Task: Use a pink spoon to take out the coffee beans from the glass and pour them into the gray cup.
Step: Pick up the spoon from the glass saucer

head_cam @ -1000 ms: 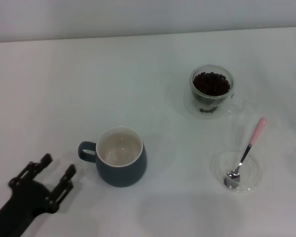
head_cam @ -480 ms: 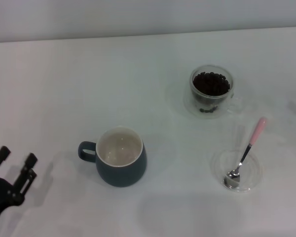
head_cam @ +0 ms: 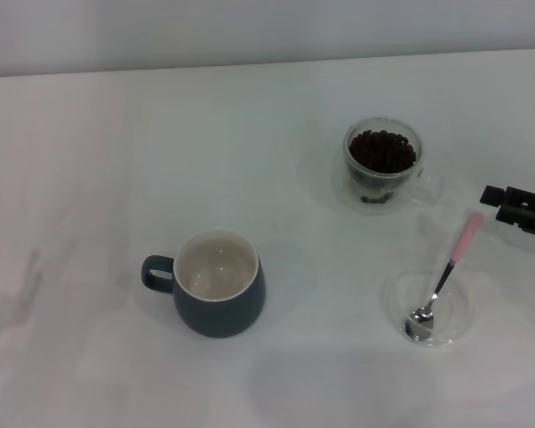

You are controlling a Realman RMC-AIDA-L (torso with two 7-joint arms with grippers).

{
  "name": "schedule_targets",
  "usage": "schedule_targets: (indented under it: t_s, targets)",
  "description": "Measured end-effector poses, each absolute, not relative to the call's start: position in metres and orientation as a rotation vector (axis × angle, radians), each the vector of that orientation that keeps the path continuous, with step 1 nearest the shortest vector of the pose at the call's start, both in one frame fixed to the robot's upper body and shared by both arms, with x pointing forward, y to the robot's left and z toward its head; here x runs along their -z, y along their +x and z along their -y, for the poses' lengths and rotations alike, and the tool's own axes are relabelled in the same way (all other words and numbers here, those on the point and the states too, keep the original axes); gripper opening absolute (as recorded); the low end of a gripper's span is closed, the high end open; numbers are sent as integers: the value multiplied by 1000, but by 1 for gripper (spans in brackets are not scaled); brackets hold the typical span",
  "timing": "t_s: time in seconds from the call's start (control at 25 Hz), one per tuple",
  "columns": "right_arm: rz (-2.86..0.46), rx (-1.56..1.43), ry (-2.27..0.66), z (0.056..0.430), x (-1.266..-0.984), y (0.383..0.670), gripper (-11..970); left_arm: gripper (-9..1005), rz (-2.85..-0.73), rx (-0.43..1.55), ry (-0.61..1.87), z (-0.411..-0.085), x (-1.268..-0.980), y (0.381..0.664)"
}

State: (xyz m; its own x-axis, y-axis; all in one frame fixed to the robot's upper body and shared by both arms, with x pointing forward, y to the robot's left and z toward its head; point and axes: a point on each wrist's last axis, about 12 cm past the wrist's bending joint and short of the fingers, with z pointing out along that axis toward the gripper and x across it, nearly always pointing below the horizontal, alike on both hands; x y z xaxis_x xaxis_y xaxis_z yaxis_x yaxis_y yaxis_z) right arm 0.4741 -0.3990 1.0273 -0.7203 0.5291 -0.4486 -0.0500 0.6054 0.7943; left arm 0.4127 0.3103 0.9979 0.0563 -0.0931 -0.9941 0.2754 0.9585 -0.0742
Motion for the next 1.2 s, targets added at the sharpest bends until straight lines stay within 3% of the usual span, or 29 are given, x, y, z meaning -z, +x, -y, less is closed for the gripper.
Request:
schedule_targets:
  t_s: [0.6,1.2]
  targets:
    - [-2140,-1175,344,374,-1022,476,697,634,-1465,259,189,-314,-1006,436]
    - [-2166,-1160,339,372,-1017,472,633,631,-1460,254,175,-314,-1006,436]
